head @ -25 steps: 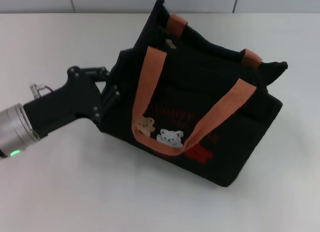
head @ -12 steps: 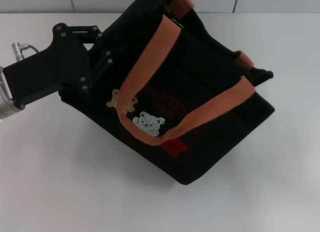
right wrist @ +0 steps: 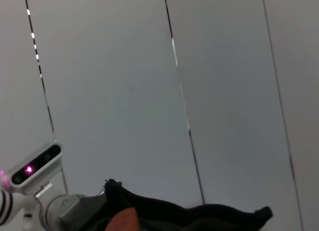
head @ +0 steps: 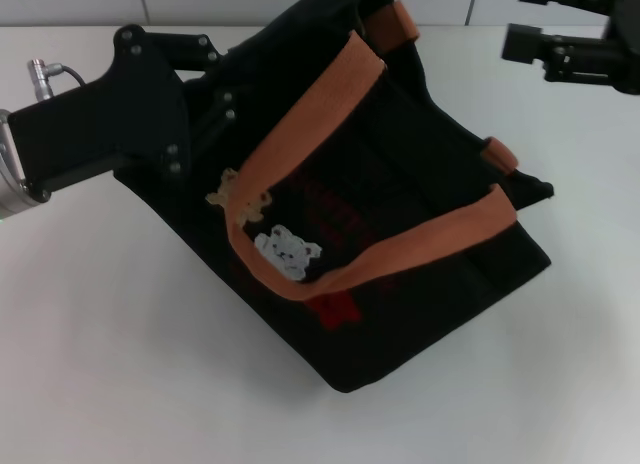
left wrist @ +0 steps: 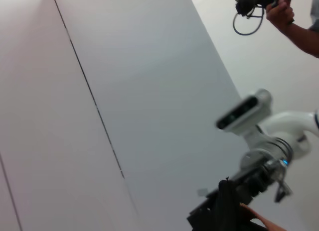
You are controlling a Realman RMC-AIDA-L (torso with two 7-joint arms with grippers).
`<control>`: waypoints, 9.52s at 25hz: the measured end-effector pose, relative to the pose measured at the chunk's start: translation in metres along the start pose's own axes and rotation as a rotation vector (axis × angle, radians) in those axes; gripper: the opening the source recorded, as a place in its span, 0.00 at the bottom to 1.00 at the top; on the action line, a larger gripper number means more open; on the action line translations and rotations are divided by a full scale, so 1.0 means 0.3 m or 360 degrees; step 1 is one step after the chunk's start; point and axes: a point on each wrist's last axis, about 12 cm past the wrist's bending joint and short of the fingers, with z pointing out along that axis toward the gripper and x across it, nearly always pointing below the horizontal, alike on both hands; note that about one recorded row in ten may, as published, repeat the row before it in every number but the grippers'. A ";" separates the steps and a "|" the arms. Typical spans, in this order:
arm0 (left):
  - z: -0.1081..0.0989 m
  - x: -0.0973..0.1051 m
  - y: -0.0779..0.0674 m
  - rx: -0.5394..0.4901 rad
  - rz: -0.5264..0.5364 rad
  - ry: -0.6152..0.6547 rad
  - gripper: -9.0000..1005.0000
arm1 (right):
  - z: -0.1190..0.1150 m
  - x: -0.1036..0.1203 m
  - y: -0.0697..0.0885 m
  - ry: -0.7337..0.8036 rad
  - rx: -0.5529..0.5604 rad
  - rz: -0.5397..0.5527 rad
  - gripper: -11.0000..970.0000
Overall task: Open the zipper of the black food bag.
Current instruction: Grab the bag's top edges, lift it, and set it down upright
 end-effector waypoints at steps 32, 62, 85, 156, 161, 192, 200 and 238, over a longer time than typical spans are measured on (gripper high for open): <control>0.034 0.012 -0.022 0.0132 0.0008 0.0023 0.13 | 0.246 -0.156 0.065 0.0646 -0.0035 0.0251 0.60; 0.024 0.018 -0.031 0.0110 0.0014 0.0027 0.13 | 0.267 -0.154 0.061 0.0734 0.0049 0.0079 0.02; 0.032 0.023 -0.025 0.0075 0.0017 0.0020 0.13 | 0.060 -0.077 0.115 0.0578 0.0029 0.0181 0.04; 0.030 0.006 -0.014 0.0110 0.0058 0.0004 0.12 | 0.226 -0.164 0.113 0.0760 0.0076 -0.0291 0.11; 0.029 0.006 -0.014 0.0111 0.0058 0.0003 0.12 | 0.246 -0.162 0.099 0.0749 0.0074 -0.0280 0.24; 0.046 0.005 -0.010 0.0136 0.0063 -0.0006 0.12 | 0.373 -0.126 0.070 0.0906 -0.0024 -0.0369 0.32; 0.047 0.005 -0.009 0.0136 0.0064 -0.0007 0.12 | 0.359 -0.128 0.082 0.0870 -0.0030 -0.0437 0.14; 0.040 0.010 -0.002 0.0035 0.0059 -0.0009 0.12 | -0.004 0.042 0.233 0.1124 -0.0007 0.0010 0.01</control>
